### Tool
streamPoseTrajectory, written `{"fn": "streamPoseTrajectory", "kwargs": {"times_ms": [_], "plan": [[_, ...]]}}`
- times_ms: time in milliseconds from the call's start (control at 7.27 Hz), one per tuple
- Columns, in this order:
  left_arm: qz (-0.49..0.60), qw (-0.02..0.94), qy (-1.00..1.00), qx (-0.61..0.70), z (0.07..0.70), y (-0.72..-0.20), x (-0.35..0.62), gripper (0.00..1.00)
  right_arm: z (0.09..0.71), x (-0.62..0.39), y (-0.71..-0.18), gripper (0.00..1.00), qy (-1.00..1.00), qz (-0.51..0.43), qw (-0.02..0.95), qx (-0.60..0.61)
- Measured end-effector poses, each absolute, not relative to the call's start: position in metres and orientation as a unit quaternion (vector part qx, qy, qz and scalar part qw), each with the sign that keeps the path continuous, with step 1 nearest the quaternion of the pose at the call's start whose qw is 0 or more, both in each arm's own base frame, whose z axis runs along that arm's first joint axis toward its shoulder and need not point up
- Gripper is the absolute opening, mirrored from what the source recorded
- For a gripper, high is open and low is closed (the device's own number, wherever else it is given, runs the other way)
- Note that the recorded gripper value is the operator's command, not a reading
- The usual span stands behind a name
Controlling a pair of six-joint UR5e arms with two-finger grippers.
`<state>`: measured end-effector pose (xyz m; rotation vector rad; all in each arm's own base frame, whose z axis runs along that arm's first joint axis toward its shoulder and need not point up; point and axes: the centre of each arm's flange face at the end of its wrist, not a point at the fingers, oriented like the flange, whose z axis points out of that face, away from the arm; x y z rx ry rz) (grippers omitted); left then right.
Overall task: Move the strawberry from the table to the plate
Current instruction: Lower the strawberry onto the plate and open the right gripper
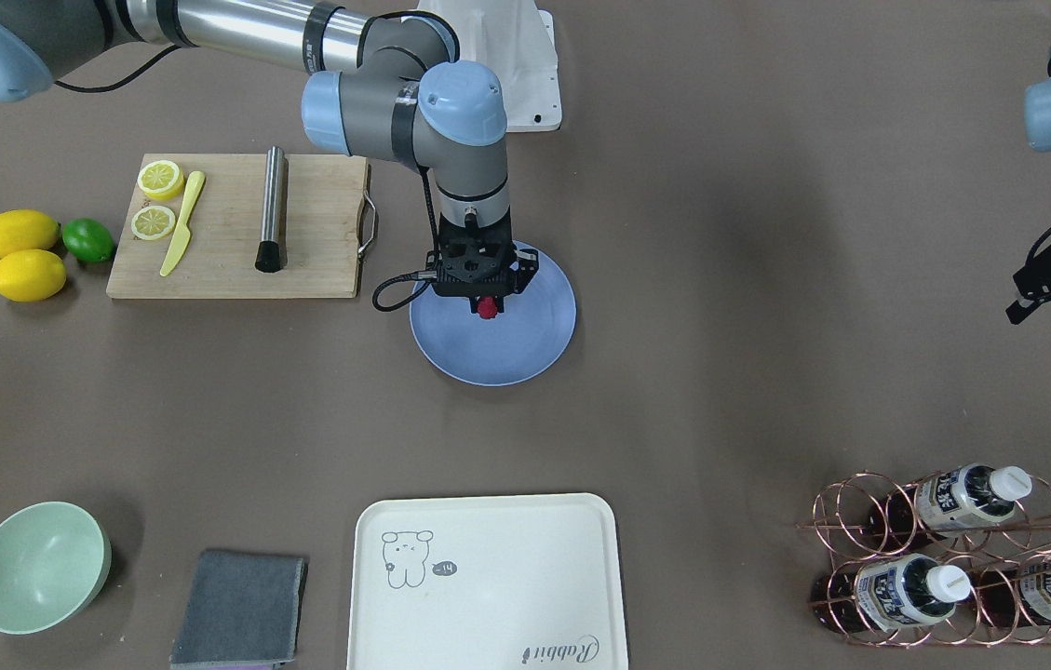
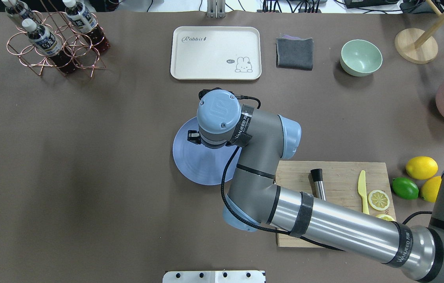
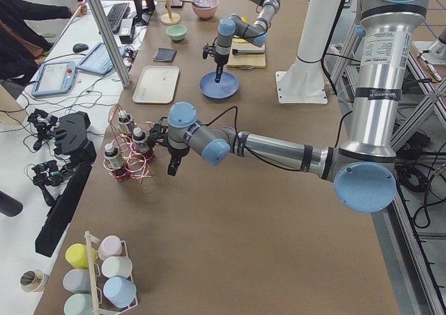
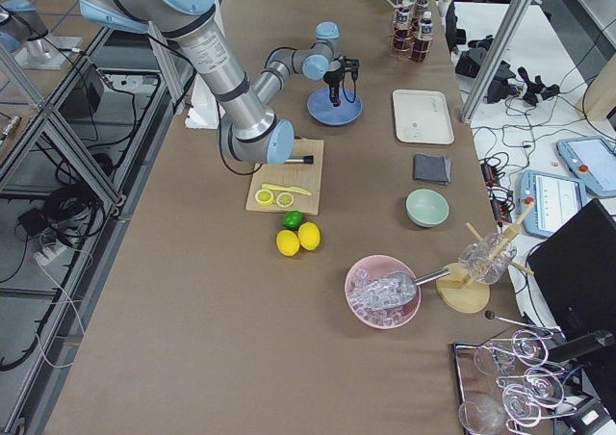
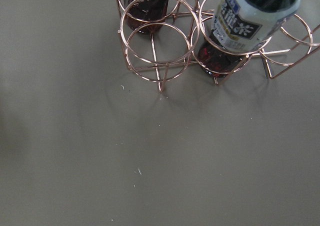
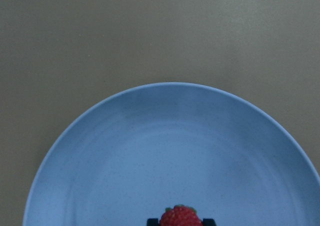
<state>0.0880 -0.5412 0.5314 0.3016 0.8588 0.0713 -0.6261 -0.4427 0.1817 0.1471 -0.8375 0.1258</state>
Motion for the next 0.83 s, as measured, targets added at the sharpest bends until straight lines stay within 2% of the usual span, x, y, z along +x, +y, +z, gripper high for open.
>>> {"fn": "streamPoseTrajectory", "kwargs": {"times_ms": [138, 275, 826], "plan": [[0.034, 0.898, 0.414, 0.144, 0.534, -0.541, 0.088, 0.98, 0.185, -0.63, -0.444, 0.48, -0.407, 0.061, 0.909, 0.072], [0.033, 0.898, 0.414, 0.144, 0.535, -0.542, 0.088, 0.98, 0.187, -0.633, -0.443, 0.99, -0.406, 0.06, 0.909, 0.071], [0.034, 0.898, 0.415, 0.143, 0.535, -0.541, 0.088, 0.98, 0.172, -0.626, -0.432, 1.0, -0.415, 0.07, 0.905, 0.064]]}}
